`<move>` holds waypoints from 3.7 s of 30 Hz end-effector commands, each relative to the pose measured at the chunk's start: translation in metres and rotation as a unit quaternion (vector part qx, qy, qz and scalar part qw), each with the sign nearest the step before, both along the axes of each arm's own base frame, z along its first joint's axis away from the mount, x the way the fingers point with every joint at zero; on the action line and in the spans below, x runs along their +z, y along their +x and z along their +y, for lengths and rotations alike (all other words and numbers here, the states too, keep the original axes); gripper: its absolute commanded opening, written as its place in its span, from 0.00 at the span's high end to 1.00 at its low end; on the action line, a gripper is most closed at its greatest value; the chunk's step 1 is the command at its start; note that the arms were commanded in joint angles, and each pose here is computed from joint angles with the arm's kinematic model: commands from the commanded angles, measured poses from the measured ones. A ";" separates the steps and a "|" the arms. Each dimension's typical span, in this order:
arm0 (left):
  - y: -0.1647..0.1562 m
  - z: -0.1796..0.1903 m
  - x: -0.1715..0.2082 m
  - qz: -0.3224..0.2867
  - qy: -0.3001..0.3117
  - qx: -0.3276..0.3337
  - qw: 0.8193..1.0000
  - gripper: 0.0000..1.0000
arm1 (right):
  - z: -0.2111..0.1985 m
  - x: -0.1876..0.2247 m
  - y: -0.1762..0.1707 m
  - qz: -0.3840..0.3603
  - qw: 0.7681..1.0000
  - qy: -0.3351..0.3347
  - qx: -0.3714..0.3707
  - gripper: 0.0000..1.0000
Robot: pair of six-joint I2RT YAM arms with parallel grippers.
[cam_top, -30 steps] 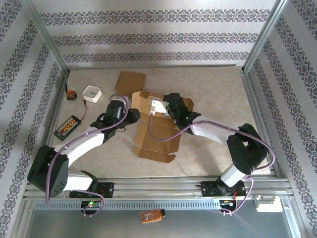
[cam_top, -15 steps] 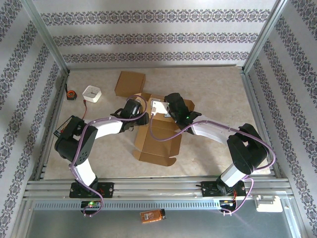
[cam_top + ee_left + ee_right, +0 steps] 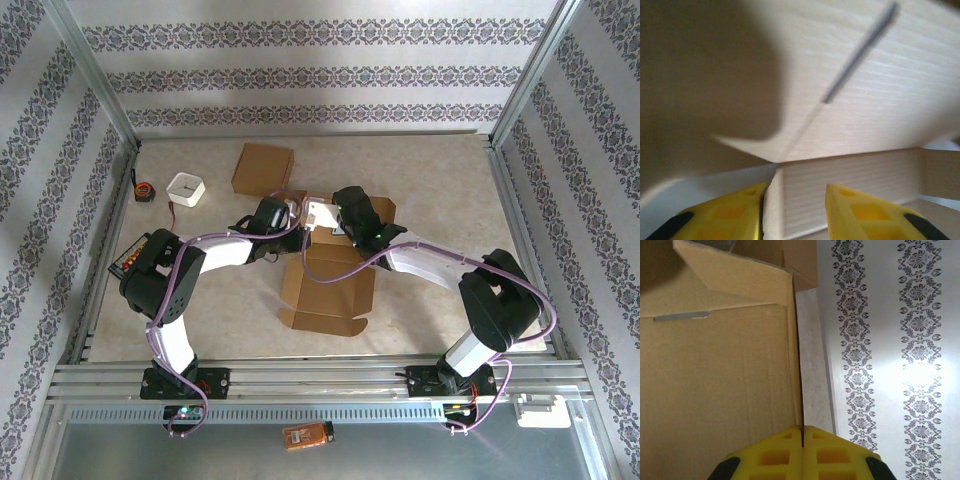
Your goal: Fold the paper box
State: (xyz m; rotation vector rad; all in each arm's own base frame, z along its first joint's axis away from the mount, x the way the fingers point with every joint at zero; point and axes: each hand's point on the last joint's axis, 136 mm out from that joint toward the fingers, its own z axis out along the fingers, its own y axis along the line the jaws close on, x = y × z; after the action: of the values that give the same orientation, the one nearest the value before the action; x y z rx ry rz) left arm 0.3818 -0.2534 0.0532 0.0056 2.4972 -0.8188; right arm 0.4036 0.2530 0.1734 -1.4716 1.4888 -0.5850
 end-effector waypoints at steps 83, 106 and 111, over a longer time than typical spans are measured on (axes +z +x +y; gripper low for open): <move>0.059 0.048 0.073 -0.288 0.203 -0.253 0.901 0.98 | -0.023 0.136 -0.069 0.444 0.684 0.570 -0.096 0.19; 0.049 0.031 0.072 -0.283 0.191 -0.264 0.902 0.98 | -0.008 -0.023 -0.046 0.594 0.587 0.477 -0.275 0.37; 0.039 0.026 0.078 -0.261 0.157 -0.233 0.923 0.98 | -0.004 -0.030 -0.047 0.597 0.586 0.471 -0.281 0.40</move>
State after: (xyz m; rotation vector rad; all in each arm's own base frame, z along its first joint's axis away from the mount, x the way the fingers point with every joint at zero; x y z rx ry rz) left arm 0.4292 -0.2145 0.1082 0.9119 2.1185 -0.4134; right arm 0.3605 0.2482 0.1602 -0.3129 2.6096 1.1156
